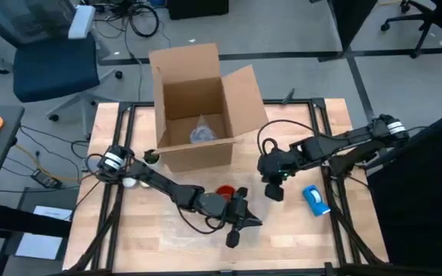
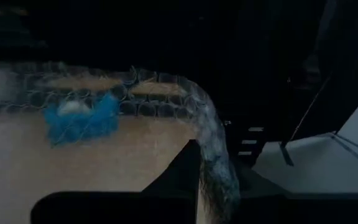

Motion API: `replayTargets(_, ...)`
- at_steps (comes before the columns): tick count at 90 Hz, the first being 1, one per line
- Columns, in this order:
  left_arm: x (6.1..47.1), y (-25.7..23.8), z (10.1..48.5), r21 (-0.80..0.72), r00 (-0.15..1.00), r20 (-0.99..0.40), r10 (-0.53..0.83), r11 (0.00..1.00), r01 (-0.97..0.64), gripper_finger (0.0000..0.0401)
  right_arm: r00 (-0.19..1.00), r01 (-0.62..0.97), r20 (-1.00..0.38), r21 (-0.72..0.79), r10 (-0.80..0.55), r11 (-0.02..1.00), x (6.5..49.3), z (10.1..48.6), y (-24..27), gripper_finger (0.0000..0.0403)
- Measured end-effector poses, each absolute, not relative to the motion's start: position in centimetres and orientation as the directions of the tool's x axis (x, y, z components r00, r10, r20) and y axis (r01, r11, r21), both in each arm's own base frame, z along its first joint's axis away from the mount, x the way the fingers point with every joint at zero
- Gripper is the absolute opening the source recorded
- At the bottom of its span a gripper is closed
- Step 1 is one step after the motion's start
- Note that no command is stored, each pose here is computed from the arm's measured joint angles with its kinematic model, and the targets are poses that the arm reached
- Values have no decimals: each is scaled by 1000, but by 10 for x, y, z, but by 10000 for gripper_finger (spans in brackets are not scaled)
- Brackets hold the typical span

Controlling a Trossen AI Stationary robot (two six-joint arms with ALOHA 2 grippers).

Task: Wrap mug
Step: Wrap the black mug with bubble wrap

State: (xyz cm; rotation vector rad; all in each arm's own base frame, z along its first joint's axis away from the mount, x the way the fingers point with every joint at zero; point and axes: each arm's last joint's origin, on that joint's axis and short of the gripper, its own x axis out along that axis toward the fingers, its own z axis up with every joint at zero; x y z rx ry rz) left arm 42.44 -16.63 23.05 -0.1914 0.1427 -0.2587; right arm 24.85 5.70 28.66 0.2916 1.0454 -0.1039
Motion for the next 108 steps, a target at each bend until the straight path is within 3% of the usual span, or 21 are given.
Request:
replayTargets(14, 427, -163, 225, -219, 958, -128, -259, 949, 227, 0, 528, 140, -848, 139, 45, 980, 260, 283, 53, 0)
replayTargets(22, 428, -162, 227, -225, 957, -107, -268, 944, 240, 0, 468, 68, -879, 140, 92, 988, 267, 271, 51, 0)
replayTargets(35, 428, -165, 231, -239, 944, -98, -314, 928, 284, 0, 300, -55, -905, 300, 303, 952, 273, 250, 57, 0)
replayTargets(49, 427, -168, 231, -253, 928, -106, -358, 912, 323, 0, 126, -95, -843, 515, 523, 852, 272, 238, 64, 0)
replayTargets(65, 427, -167, 229, -263, 918, -129, -374, 906, 332, 0, 257, -130, -894, 345, 368, 929, 281, 240, 56, 0)
replayTargets(77, 427, -166, 226, -263, 915, -152, -373, 908, 327, 0, 374, -270, -807, 377, 457, 886, 295, 246, 61, 0)
replayTargets(85, 427, -166, 226, -272, 913, -157, -377, 905, 327, 0, 345, -338, -772, 428, 533, 839, 299, 242, 65, 0)
replayTargets(108, 427, -169, 226, -338, 890, -145, -432, 867, 365, 0, 185, -331, -806, 487, 562, 808, 305, 211, 68, 0)
